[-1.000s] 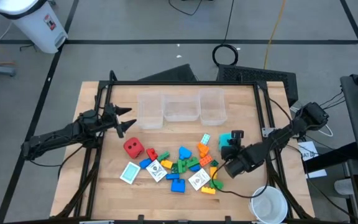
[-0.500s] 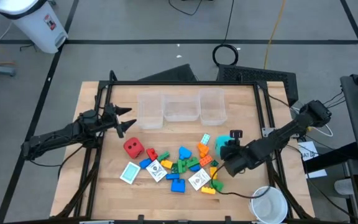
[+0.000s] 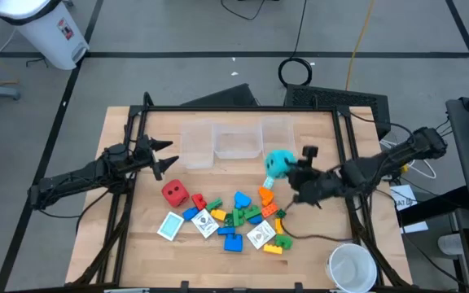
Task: Pick & Place Toys
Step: Put the blue dice into the right transparent bin
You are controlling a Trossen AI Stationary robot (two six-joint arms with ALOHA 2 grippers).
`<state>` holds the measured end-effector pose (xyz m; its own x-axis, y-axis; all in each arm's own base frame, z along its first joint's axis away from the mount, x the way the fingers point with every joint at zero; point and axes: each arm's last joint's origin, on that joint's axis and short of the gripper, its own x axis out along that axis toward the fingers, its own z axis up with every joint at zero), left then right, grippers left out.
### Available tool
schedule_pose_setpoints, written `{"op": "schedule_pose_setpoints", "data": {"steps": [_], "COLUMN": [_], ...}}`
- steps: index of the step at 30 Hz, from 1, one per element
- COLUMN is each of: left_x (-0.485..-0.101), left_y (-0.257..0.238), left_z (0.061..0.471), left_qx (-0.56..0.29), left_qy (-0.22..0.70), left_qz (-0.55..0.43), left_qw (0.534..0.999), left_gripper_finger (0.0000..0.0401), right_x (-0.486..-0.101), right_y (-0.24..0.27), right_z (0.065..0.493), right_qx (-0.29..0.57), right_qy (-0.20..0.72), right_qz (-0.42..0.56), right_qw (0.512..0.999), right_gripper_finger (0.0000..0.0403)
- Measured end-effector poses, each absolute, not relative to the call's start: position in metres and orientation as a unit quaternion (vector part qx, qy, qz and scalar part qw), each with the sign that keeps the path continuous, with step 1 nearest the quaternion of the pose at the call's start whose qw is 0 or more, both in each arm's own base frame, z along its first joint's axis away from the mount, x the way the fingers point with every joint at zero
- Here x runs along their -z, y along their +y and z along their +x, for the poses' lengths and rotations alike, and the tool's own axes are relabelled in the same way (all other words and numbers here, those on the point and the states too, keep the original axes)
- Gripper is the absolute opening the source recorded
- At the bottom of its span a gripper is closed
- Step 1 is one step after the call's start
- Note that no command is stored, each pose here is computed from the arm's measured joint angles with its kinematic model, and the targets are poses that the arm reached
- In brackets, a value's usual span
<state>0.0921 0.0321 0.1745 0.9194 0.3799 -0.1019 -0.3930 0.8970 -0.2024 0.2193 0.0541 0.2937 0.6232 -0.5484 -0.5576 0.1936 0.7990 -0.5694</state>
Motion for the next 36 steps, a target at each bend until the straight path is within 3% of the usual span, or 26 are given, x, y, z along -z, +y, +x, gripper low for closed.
{"op": "schedule_pose_setpoints", "data": {"steps": [5, 11, 15, 22, 36], "left_x": [-0.174, -0.174, -0.175, -0.174, -0.174], "left_y": [0.032, 0.032, 0.032, 0.032, 0.032], "left_z": [0.092, 0.092, 0.092, 0.092, 0.092], "left_qx": [-0.199, -0.198, -0.198, -0.199, -0.199], "left_qy": [0.030, 0.030, 0.030, 0.030, 0.030], "left_qz": [-0.110, -0.110, -0.110, -0.110, -0.110], "left_qw": [0.973, 0.973, 0.973, 0.973, 0.973], "left_gripper_finger": [0.0356, 0.0356, 0.0356, 0.0356, 0.0356], "right_x": [-0.292, -0.259, -0.237, -0.207, -0.181], "right_y": [0.001, -0.065, -0.092, -0.112, -0.125], "right_z": [0.235, 0.246, 0.245, 0.251, 0.268], "right_qx": [0.265, 0.217, 0.224, 0.171, 0.183], "right_qy": [0.413, 0.438, 0.464, 0.491, 0.503], "right_qz": [-0.280, -0.265, -0.278, -0.263, -0.280], "right_qw": [0.825, 0.831, 0.811, 0.813, 0.797], "right_gripper_finger": [0.0081, 0.0075, 0.0074, 0.0074, 0.0096]}}
